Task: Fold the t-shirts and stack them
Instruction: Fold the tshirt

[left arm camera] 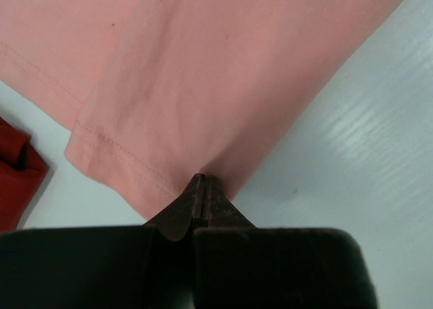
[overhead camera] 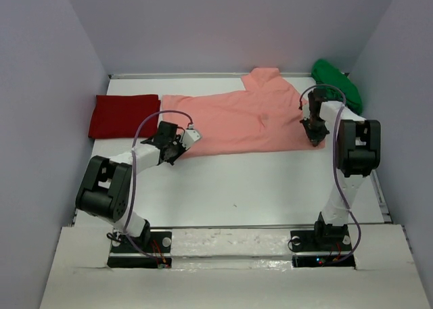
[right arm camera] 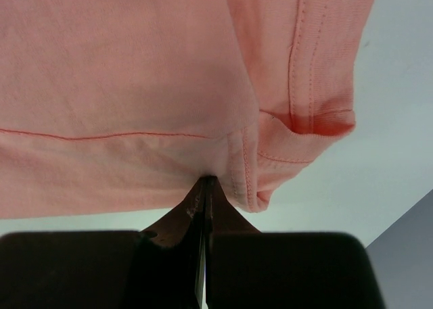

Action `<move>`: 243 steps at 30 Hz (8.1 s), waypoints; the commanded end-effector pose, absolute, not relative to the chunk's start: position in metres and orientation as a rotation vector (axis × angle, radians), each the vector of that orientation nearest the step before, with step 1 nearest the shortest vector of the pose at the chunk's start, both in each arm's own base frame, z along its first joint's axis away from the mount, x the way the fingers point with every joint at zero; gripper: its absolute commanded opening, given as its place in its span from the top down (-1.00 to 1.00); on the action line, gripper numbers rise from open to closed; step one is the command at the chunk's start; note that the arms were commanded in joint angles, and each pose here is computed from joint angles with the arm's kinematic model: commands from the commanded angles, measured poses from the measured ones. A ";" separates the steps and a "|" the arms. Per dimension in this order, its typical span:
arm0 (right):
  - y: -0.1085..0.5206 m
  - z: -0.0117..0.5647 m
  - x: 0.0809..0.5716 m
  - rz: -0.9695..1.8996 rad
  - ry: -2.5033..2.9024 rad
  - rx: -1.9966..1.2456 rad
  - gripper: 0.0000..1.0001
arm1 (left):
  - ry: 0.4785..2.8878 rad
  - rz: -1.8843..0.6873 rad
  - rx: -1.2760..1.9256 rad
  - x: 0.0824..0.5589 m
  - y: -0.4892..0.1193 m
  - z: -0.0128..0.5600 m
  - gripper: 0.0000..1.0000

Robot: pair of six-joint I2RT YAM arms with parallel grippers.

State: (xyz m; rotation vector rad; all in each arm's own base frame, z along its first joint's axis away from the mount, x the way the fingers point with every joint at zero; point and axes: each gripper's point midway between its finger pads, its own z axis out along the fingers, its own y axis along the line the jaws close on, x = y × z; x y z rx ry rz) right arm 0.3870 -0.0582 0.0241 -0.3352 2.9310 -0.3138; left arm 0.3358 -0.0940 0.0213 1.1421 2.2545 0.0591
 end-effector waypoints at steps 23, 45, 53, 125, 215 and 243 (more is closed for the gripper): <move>-0.056 0.104 0.324 -0.328 2.766 -0.419 1.00 | 2.113 0.106 1.179 0.276 -0.072 0.084 1.00; -0.062 0.038 0.393 -0.338 2.876 -0.436 1.00 | 2.171 0.035 1.168 0.344 -0.101 0.041 1.00; -0.063 0.014 0.383 -0.336 2.927 -0.465 1.00 | 2.223 0.029 1.213 0.325 -0.094 0.018 1.00; -0.063 0.176 0.333 -0.403 2.636 -0.508 0.80 | 2.080 0.145 1.235 0.320 -0.083 0.190 0.28; 0.023 0.038 0.620 0.082 2.446 -0.505 0.13 | 2.407 -0.154 0.598 0.482 -0.035 0.078 -0.98; 0.003 0.002 0.595 -0.044 2.551 -0.570 1.00 | 2.450 -0.123 0.548 0.496 -0.029 0.060 -0.98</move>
